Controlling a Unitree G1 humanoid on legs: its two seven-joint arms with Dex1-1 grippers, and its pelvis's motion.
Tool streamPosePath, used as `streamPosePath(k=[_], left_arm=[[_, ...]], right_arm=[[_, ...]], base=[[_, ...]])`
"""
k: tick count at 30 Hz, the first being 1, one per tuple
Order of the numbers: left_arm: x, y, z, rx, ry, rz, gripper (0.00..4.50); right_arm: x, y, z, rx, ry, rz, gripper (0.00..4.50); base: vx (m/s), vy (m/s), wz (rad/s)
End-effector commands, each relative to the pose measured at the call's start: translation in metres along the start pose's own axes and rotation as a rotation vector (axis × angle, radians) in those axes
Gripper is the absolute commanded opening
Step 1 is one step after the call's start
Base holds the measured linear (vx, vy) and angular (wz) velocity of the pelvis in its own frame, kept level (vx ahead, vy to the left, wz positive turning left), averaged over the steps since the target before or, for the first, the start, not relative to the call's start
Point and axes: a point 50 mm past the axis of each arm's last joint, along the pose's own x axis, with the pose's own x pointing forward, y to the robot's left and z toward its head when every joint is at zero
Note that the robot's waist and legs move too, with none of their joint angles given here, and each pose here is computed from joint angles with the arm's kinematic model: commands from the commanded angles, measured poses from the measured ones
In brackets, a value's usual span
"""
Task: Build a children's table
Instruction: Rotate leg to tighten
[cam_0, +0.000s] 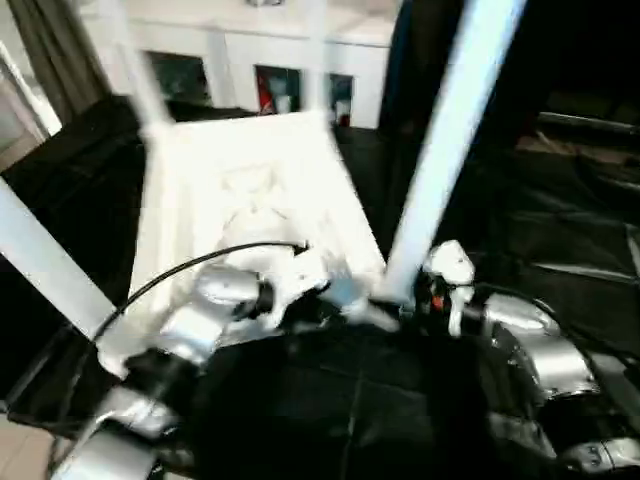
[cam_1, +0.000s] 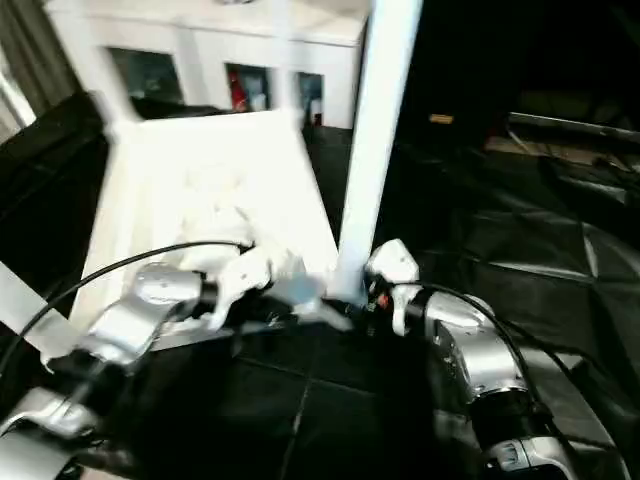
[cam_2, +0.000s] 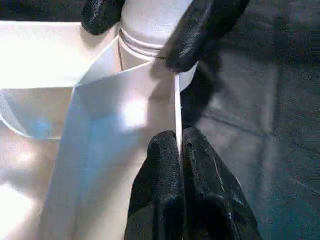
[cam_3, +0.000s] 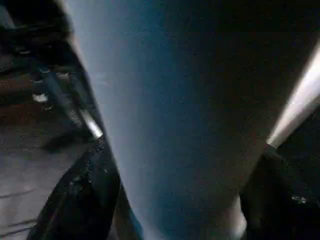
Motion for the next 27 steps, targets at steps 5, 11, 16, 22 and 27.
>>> streamPosePath(k=[5, 11, 16, 22, 27], left_arm=[[0.006, -0.023, -0.014, -0.054, 0.014, -0.177, 0.00], [0.005, -0.021, -0.013, -0.055, 0.016, -0.154, 0.00], [0.007, -0.019, -0.012, -0.057, 0.007, -0.130, 0.00], [0.018, -0.005, -0.011, -0.096, 0.016, 0.066, 0.00], [0.036, 0.011, -0.009, -0.162, 0.059, 0.289, 0.00]], right_arm=[[-0.007, 0.002, 0.002, -0.006, 0.027, 0.097, 3.20], [-0.004, 0.003, 0.004, 0.025, 0.004, 0.115, 2.84], [-0.003, 0.005, 0.005, 0.038, -0.013, 0.116, 2.67], [0.004, -0.003, -0.006, 0.089, -0.026, -0.089, 2.65], [0.022, -0.003, -0.024, 0.135, 0.046, -0.330, 2.65]], base=[[0.000, 0.000, 0.00], [0.000, 0.000, 0.00], [0.000, 0.000, 0.00], [0.000, 0.000, 0.00], [0.000, 0.000, 0.00]])
